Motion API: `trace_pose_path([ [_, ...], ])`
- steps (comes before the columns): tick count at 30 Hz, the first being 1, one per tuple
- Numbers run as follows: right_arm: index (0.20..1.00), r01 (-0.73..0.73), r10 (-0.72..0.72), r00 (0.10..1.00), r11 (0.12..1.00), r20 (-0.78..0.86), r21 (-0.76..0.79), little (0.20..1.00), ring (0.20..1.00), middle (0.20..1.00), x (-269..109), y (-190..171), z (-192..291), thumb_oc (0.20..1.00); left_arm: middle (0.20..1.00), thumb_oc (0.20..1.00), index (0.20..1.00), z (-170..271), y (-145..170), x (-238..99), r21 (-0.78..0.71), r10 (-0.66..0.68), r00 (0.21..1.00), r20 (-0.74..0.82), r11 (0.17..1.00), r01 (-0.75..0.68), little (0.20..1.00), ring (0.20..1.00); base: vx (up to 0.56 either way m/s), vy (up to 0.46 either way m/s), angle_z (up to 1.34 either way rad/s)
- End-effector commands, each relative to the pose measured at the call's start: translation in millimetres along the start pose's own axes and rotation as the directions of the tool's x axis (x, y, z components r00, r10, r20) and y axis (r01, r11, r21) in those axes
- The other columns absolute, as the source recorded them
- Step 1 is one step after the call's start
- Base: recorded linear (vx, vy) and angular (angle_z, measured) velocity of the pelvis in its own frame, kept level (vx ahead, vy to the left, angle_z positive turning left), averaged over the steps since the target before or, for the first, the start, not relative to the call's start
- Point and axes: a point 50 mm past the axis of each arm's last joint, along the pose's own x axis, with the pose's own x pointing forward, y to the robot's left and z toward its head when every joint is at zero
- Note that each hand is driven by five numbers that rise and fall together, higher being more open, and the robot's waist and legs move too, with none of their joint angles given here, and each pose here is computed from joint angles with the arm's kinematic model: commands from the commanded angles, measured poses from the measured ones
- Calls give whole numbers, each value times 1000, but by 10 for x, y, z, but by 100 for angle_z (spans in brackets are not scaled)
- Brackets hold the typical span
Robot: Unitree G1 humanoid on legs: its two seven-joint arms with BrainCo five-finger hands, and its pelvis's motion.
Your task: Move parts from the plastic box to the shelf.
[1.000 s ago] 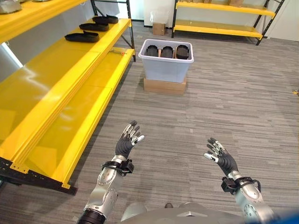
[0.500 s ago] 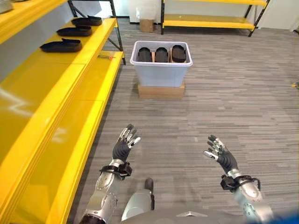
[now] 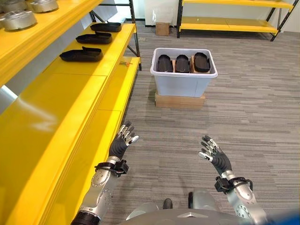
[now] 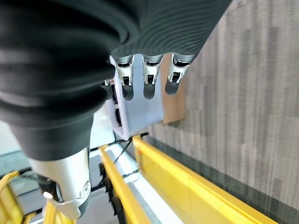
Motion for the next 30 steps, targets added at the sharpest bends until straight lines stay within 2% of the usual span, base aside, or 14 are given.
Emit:
trace_pose_path([
  [1,1000,-8,10,994,1000,111,-17,1000,1000,1000,98,-89,259,1000,1000,1000,1000,125,-92,-66,29,-58,995,77,998,56,1000,1000,436,-157,52],
  [14,1000,5,0,990,999,139,-33,1000,1000,1000,130,-166,367,1000,1000,1000,1000,71,-187,-2,-18,-72,995,66,997,73,1000,1000,263,-154,18],
  [21,1000,34,-27,988,998,154,-44,1000,1000,1000,119,-221,411,1000,1000,1000,1000,86,-172,1,-45,-50,996,68,998,53,1000,1000,160,-207,-19],
  [30,1000,54,-42,989,995,140,-84,1000,1000,1000,104,-228,366,1000,1000,1000,1000,23,-96,-107,-27,-14,999,48,1000,15,1000,1000,255,36,-10],
])
